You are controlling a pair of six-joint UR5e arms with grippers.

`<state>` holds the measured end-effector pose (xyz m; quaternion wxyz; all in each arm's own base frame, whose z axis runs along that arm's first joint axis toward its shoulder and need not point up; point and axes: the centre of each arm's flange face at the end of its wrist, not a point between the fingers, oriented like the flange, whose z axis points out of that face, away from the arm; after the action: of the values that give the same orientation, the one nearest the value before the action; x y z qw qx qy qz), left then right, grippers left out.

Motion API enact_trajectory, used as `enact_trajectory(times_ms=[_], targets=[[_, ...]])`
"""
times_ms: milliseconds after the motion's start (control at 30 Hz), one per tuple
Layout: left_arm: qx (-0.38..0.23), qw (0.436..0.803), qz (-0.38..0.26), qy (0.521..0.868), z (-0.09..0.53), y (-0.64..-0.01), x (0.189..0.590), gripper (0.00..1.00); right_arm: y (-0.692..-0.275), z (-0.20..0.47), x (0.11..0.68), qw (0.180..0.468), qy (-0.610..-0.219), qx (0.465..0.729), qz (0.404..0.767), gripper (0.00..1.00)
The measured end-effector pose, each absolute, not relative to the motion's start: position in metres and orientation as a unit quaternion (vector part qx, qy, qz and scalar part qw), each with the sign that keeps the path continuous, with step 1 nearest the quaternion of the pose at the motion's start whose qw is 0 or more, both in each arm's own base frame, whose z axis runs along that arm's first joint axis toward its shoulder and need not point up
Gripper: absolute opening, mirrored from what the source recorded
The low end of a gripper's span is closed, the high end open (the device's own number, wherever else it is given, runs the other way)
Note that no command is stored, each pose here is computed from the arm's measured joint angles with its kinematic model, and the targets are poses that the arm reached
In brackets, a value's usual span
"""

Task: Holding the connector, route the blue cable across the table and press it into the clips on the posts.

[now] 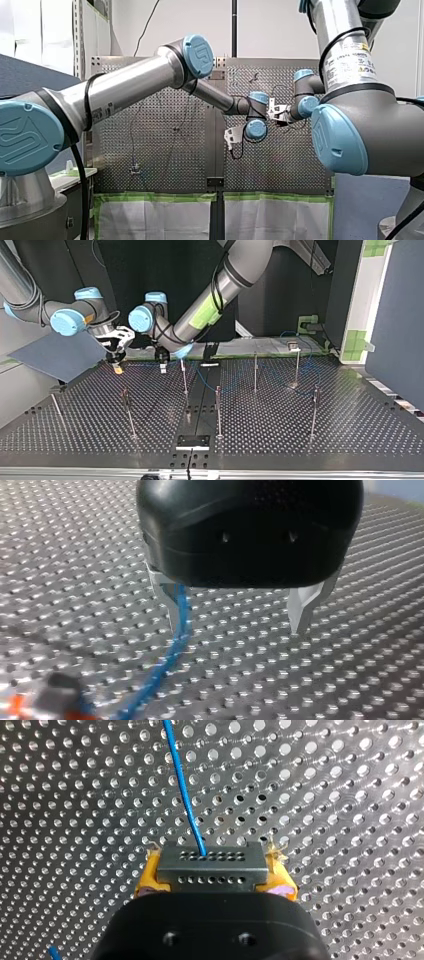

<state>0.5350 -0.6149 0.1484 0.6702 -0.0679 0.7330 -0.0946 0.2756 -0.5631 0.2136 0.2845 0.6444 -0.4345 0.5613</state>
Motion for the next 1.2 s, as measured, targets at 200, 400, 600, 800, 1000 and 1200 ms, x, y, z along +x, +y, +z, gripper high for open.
enact_trajectory(times_ms=[200, 400, 600, 800, 1000, 1200], targets=[[-0.078, 0.681, -0.105, 0.721, 0.166, -0.621, 0.542, 1.00, -0.563, 0.214, 0.276, 0.284, -0.434, 0.644, 0.562, 0.00], [-0.074, 0.676, -0.101, 0.726, 0.157, -0.619, 0.538, 0.82, -0.563, 0.214, 0.276, 0.284, -0.434, 0.644, 0.562, 0.00], [-0.074, 0.675, -0.105, 0.727, 0.154, -0.621, 0.535, 0.24, -0.563, 0.214, 0.276, 0.284, -0.434, 0.644, 0.563, 0.00], [-0.077, 0.678, -0.113, 0.722, 0.160, -0.627, 0.533, 0.01, -0.563, 0.214, 0.276, 0.284, -0.434, 0.643, 0.563, 0.00], [-0.077, 0.676, -0.107, 0.725, 0.163, -0.627, 0.530, 0.01, -0.563, 0.215, 0.276, 0.285, -0.434, 0.643, 0.563, 0.00], [-0.082, 0.670, -0.091, 0.732, 0.160, -0.621, 0.527, 0.01, -0.564, 0.217, 0.276, 0.286, -0.433, 0.642, 0.565, 0.00]])
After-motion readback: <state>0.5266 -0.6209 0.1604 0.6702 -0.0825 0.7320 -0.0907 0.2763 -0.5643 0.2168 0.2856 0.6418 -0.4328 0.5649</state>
